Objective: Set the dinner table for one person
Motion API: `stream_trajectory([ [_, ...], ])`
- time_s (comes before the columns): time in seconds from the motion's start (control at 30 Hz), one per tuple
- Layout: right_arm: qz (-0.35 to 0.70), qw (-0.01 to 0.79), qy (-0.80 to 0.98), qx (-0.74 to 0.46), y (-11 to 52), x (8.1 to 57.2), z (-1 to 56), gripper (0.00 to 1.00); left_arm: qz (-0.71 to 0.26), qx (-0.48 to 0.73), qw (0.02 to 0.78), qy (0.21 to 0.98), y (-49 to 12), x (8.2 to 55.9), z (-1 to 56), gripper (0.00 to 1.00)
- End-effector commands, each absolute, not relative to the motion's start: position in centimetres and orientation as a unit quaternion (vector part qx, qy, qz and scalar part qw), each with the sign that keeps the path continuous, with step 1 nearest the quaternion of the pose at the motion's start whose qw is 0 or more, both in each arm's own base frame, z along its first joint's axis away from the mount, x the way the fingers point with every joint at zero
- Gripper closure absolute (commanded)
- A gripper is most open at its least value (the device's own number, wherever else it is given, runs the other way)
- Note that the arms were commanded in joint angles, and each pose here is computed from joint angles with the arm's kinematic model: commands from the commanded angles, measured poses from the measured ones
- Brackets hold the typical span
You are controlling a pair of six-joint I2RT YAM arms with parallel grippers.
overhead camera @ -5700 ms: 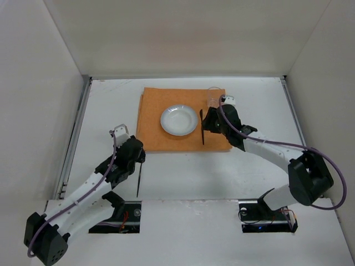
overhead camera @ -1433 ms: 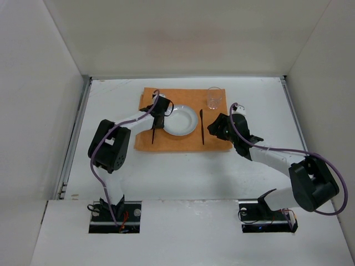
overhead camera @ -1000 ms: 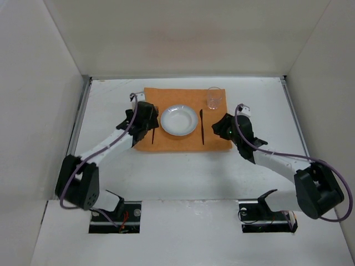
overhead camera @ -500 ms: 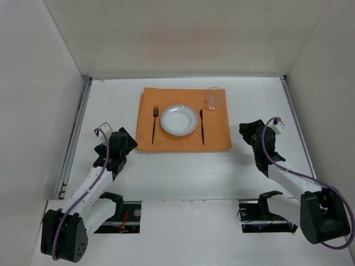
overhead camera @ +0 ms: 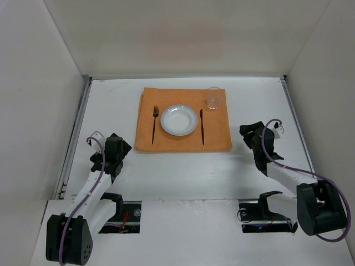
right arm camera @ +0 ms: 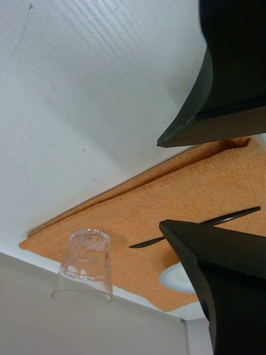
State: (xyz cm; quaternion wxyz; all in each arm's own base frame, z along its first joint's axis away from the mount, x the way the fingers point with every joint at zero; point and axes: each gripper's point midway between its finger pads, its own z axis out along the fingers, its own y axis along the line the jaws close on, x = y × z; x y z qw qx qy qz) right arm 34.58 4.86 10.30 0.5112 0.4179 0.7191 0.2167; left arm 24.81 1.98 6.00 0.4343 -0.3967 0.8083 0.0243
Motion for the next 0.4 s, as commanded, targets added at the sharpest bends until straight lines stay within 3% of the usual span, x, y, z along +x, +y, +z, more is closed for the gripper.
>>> stream_trajectory([
  [0.0, 0.247, 0.542, 0.689, 0.413, 5.4, 35.9, 13.2, 0.39, 0.010, -0.403, 0.451, 0.796, 1.7, 26.2, 7.0, 0.00],
  [0.37, 0.251, 0.544, 0.690, 0.406, 5.8, 35.9, 13.4, 0.39, 0.001, -0.375, 0.457, 0.806, 0.5, 27.5, 7.6, 0.00],
])
